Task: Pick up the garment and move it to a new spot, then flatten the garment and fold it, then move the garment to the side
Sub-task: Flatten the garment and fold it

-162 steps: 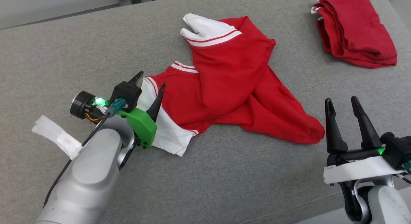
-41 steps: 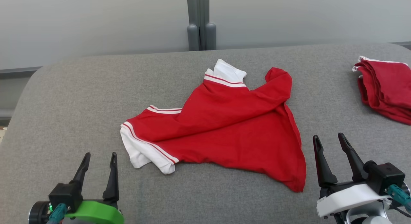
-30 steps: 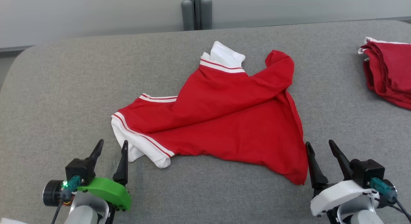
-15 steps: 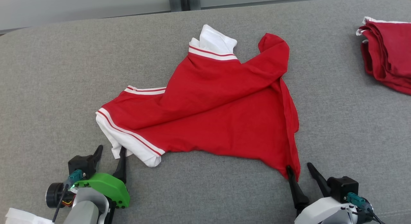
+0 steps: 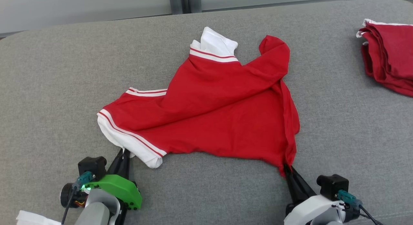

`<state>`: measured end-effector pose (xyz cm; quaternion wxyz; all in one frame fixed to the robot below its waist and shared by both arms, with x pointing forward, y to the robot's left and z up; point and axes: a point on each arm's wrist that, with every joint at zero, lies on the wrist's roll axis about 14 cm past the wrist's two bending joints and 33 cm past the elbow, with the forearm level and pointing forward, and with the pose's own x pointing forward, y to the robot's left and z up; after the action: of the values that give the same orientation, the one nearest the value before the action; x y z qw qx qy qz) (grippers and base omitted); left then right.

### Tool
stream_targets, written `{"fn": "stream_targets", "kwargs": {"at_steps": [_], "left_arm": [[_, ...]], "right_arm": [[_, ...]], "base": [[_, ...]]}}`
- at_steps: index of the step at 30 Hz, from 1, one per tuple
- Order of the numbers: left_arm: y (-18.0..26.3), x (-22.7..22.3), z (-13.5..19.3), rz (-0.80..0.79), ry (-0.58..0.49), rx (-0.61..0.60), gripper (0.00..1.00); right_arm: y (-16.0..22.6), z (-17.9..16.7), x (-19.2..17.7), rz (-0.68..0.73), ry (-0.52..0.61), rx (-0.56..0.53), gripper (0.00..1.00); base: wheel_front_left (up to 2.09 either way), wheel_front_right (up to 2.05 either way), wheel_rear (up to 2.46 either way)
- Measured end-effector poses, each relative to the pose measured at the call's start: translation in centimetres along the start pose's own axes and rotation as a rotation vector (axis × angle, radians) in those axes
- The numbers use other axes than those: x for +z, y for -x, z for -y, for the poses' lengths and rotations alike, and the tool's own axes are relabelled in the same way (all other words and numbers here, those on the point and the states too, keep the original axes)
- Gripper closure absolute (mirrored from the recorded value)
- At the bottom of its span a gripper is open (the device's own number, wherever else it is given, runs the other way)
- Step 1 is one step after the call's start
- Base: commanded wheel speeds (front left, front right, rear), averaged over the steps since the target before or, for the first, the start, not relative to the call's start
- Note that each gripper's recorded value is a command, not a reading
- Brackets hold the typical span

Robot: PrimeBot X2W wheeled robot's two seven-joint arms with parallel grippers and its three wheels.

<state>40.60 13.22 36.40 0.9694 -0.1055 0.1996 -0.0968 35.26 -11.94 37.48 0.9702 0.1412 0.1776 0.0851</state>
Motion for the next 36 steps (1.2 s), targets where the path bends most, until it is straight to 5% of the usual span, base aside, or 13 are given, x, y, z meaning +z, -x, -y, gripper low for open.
{"fn": "stream_targets", "kwargs": {"at_steps": [12, 23, 28, 36], "left_arm": [[-1.3, 14.7, 1.3, 0.382, -0.040, -0.088, 1.00], [-7.0, 32.2, 5.7, 0.563, -0.213, -0.226, 1.00], [-9.4, 39.2, 7.6, 0.641, -0.273, -0.237, 1.00], [-8.0, 47.6, 10.7, 0.823, -0.216, -0.273, 1.00]], "right_arm": [[-3.9, -0.5, 14.2, 0.351, 0.079, 0.082, 1.00], [-11.0, -1.6, 31.3, 0.555, 0.205, 0.148, 1.00], [-13.9, -0.8, 39.2, 0.630, 0.139, 0.109, 1.00], [-13.5, -1.4, 47.9, 0.765, 0.085, 0.083, 1.00]], "base": [[0.00, 0.00, 0.00], [0.00, 0.00, 0.00], [0.00, 0.00, 0.00], [0.00, 0.00, 0.00]]}}
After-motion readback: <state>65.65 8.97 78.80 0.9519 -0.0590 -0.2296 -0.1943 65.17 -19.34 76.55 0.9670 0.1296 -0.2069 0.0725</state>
